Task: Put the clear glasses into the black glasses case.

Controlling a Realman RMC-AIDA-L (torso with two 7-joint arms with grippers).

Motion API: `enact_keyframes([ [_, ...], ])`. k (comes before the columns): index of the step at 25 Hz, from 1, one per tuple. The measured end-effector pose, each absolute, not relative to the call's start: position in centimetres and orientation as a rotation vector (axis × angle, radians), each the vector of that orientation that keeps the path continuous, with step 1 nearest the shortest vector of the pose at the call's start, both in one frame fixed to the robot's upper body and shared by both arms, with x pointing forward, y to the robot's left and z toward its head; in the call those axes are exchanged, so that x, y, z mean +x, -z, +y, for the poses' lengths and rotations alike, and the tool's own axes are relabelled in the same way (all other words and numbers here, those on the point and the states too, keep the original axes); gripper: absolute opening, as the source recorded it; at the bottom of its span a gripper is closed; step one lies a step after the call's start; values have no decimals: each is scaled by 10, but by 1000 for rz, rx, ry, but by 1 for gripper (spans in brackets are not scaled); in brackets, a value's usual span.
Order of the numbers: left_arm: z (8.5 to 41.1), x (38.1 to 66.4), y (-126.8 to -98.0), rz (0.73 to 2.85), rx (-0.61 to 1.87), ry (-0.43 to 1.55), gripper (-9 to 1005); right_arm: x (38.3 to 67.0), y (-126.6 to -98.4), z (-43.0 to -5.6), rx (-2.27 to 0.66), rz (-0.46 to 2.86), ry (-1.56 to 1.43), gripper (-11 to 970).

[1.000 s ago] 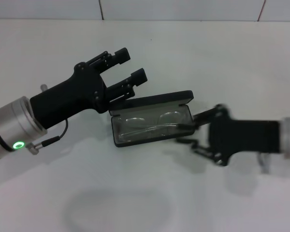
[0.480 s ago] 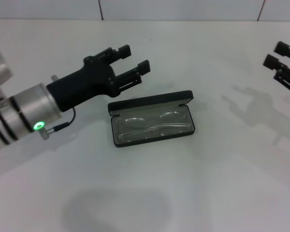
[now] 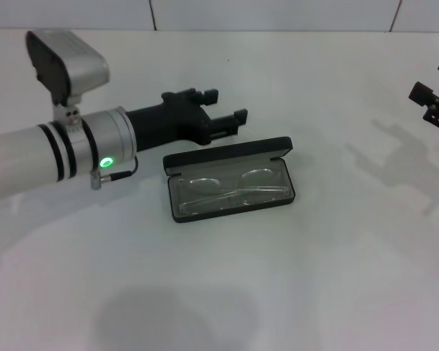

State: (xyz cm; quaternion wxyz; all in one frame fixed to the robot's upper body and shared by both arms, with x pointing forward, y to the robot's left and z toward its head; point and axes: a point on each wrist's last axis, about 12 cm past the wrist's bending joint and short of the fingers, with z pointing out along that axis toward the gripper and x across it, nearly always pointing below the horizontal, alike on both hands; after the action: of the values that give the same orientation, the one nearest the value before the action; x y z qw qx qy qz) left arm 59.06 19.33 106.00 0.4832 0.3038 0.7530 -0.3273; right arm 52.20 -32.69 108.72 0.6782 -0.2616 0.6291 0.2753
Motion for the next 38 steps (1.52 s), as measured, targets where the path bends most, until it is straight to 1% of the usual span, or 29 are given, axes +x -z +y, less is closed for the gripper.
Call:
enact_keyframes([
  [4,187,588,-1057,1845,797,800,731,524,-1086,-326,-597,1419,-600,698],
  [13,181,577,-1049,1856,880,817,730,528,-1086,-325,-602,1428,-586,694],
  [18,182,567,-1040,1868,917,811,731,530,-1085,-324,-600,1442,-576,693],
  [26,185,558,-1036,1840,917,823,730,530,-1083,-320,-615,1448,-594,694],
  [29,185,552,-1046,1743,890,923,730,530,-1085,-314,-657,1432,-621,694],
  [34,194,531,-1077,1482,918,1132,733,529,-1097,-296,-831,1353,-766,694],
  [36,204,519,-1087,1383,968,1181,734,526,-1105,-290,-932,1301,-852,739],
  [38,214,509,-1091,1331,998,1198,735,522,-1110,-285,-1009,1258,-920,784],
])
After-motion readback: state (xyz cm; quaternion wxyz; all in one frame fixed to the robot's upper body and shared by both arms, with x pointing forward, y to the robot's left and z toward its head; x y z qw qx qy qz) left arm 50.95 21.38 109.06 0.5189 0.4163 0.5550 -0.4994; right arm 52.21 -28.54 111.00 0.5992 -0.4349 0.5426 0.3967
